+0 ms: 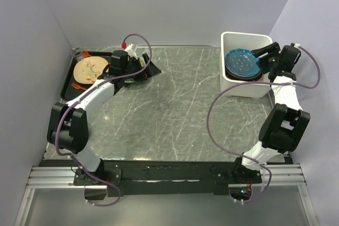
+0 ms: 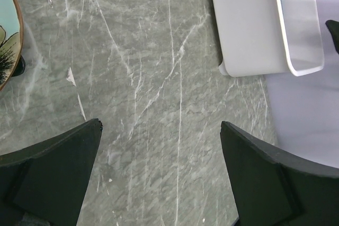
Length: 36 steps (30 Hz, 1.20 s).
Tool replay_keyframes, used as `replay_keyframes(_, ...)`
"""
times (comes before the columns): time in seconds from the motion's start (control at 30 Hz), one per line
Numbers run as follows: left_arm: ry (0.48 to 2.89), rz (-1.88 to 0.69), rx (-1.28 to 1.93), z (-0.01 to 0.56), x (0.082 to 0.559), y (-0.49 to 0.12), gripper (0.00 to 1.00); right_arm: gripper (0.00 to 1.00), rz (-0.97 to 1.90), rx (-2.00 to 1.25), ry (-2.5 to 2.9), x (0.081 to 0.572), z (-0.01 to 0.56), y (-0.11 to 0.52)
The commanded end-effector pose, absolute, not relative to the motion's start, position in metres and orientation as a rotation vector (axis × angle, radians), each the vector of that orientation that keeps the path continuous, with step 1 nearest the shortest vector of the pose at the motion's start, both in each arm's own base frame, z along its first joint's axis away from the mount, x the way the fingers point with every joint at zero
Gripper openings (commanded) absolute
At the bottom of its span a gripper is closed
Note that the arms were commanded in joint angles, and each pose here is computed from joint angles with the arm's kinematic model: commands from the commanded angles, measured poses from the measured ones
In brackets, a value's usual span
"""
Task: Place the plates into the plastic bin on the countertop
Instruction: Place the plate in the plastic bin, then pick up the plate at the center of the board.
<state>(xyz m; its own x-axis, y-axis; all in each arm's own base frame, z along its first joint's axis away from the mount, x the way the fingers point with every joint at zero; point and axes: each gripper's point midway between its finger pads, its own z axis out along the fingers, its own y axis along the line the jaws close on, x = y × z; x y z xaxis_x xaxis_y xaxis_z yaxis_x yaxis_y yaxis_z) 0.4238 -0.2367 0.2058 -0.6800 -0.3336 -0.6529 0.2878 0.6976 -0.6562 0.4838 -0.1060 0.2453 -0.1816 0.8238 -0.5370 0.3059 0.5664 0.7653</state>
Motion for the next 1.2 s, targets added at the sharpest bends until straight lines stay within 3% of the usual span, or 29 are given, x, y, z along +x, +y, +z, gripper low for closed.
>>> replay_keyframes(0.0,2.055,-0.975,0.003,0.222,0.421,-0.236,0.99,0.74,0.640,0.830,1.704,0.482,0.288,-0.094)
replay_keyframes(0.67,2.091,-0.922,-0.046,0.212,0.421,-0.223,0.99,0.76,0.703,0.537,1.833,0.488,0.311,0.038)
replay_keyframes(1.17,2.144,-0.856,-0.250,0.189,0.435,-0.172,0.99,0.76,0.785,0.368,1.961,0.486,0.282,0.140)
